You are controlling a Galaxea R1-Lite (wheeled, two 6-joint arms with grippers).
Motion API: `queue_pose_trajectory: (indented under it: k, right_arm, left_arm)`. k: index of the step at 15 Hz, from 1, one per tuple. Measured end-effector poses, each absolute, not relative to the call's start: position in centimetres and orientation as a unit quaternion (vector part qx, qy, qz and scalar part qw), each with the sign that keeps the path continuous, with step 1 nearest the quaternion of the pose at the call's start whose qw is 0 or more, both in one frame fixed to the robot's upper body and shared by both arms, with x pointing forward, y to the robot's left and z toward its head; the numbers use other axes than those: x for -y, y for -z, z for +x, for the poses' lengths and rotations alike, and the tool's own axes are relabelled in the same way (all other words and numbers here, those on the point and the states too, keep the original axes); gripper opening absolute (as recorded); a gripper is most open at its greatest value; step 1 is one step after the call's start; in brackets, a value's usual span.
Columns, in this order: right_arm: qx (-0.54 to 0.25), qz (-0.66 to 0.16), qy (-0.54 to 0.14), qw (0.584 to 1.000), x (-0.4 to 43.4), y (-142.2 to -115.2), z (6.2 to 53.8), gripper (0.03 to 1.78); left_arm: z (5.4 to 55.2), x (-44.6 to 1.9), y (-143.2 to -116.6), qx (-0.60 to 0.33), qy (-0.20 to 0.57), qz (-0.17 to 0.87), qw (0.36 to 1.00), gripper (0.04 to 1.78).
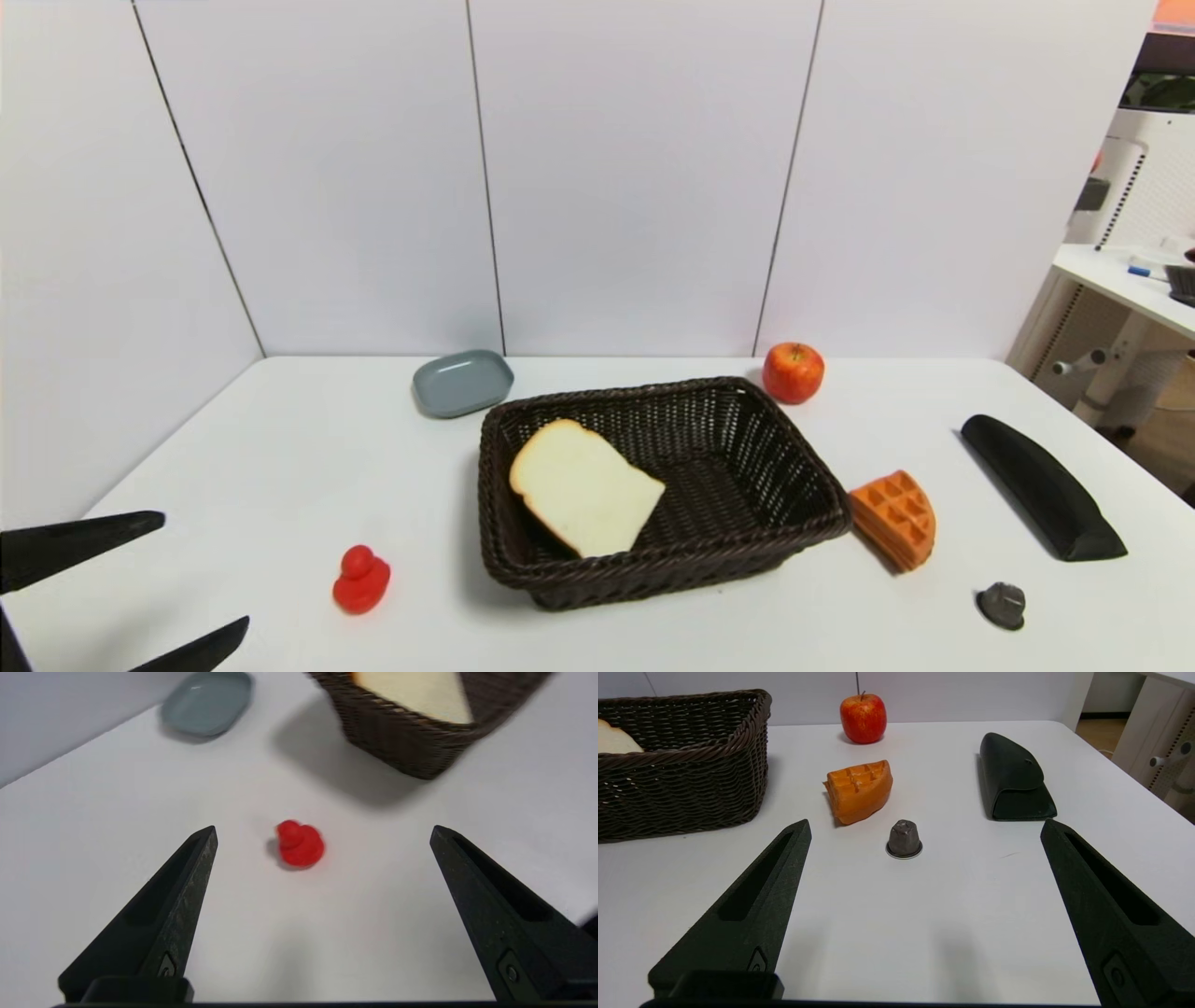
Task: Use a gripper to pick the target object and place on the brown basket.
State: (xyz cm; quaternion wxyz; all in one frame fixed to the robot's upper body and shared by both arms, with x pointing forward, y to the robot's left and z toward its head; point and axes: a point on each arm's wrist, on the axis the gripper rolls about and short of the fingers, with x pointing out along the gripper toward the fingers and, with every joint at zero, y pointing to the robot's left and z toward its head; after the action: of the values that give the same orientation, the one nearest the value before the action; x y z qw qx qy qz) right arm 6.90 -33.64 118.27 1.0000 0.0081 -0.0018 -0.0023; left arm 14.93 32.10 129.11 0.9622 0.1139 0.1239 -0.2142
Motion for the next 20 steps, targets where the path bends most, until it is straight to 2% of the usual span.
queue_pose_trajectory:
  k: [4,6,11,15,20]
  right_arm:
    - [0.002,0.008,0.002,1.000,33.6,-118.3,6.9,1.70]
    - [0.002,0.008,0.002,1.000,33.6,-118.3,6.9,1.70]
    - [0.002,0.008,0.003,1.000,33.6,-118.3,6.9,1.70]
    - [0.002,0.008,0.002,1.000,33.6,-118.3,6.9,1.70]
    - [0.002,0.008,0.002,1.000,33.6,-118.3,6.9,1.70]
  left_arm:
    - [10.7,-33.0,-124.9,-0.026,0.073,0.104,0.992,1.67]
    - [9.6,-33.1,-122.3,-0.011,0.044,0.095,0.994,1.67]
    - [7.5,-33.2,-119.2,-0.002,0.016,0.076,0.997,1.69]
    - [7.0,-33.3,-118.3,-0.004,0.012,0.070,0.997,1.69]
    - [6.9,-33.3,-118.3,0.001,0.004,0.006,1.000,1.69]
